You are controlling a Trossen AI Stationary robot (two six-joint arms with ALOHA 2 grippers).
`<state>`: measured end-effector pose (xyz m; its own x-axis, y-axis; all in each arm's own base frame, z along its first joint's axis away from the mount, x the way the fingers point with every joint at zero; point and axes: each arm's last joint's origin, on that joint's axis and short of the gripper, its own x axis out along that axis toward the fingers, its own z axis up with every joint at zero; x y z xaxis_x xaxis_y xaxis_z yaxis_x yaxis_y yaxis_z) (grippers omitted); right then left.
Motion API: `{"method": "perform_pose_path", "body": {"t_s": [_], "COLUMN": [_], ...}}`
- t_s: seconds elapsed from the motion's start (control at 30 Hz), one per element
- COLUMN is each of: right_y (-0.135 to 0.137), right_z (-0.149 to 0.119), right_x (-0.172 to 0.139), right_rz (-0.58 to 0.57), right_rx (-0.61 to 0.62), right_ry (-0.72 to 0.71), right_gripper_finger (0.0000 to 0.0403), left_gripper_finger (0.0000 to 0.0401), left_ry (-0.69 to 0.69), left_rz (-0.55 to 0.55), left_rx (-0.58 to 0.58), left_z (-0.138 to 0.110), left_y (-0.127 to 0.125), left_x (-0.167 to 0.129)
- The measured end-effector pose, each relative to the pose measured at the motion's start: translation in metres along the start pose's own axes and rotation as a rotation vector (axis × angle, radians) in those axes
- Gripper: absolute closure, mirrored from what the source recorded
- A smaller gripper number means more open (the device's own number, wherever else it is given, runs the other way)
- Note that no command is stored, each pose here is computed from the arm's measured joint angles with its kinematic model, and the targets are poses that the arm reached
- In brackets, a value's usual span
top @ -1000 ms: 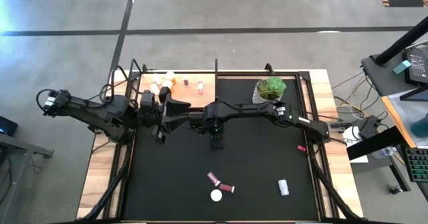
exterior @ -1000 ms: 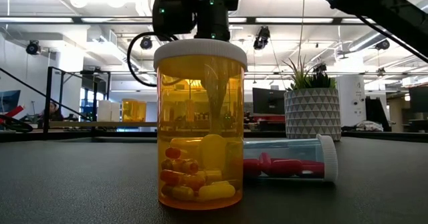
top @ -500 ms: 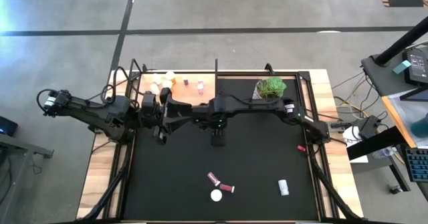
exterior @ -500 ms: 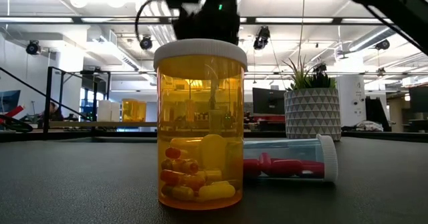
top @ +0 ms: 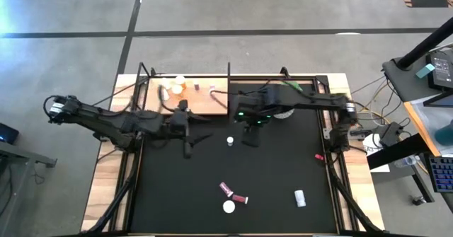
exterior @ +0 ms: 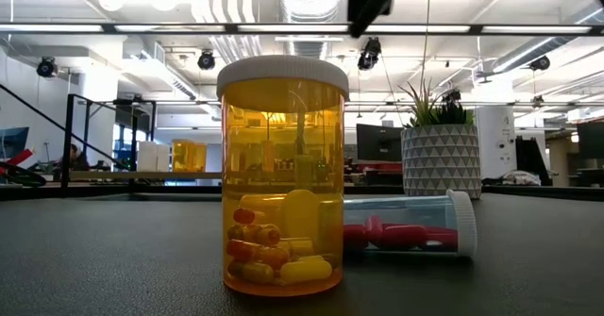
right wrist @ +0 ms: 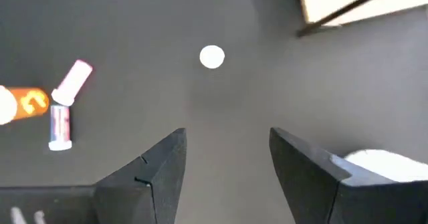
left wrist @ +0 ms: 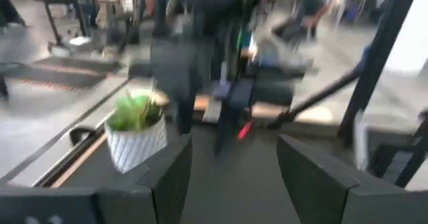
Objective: Pick and place medicine bottles onto shelf by color
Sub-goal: Put the right blue pill bottle on the shelf aligned with the other blue pill bottle
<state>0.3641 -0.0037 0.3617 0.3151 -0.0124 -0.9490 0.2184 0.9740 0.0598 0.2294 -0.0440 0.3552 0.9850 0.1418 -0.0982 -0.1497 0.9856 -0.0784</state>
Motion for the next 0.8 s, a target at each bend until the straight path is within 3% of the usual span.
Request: {"method": "perform_pose_path", "body": {"t_s": [0.2, 0.43, 0.8], "right_y": [0.009, 0.032, 0.056], "right_z": [-0.04, -0.087, -0.132], "right_x": [-0.014, -0.007, 0.019], "right_rz": [-0.079, -0.084, -0.133], "right_rx": [0.184, 0.367, 0.475], "right_ry": [-0.112, -0.163, -0.117], "right_gripper_finger": [0.02, 0.02, 0.02], "left_gripper_finger": [0.0198, 0.0198, 0.0198], "left_ry": [0.178, 0.351, 0.365], "left_rz": [0.037, 0.06, 0.165], "left_rx": [0.096, 0.162, 0.203], "left_z": [-0.04, -0.09, -0.146], "left_y": [-0.005, -0.014, -0.012], "left_x": [0.038, 0.079, 0.128]}}
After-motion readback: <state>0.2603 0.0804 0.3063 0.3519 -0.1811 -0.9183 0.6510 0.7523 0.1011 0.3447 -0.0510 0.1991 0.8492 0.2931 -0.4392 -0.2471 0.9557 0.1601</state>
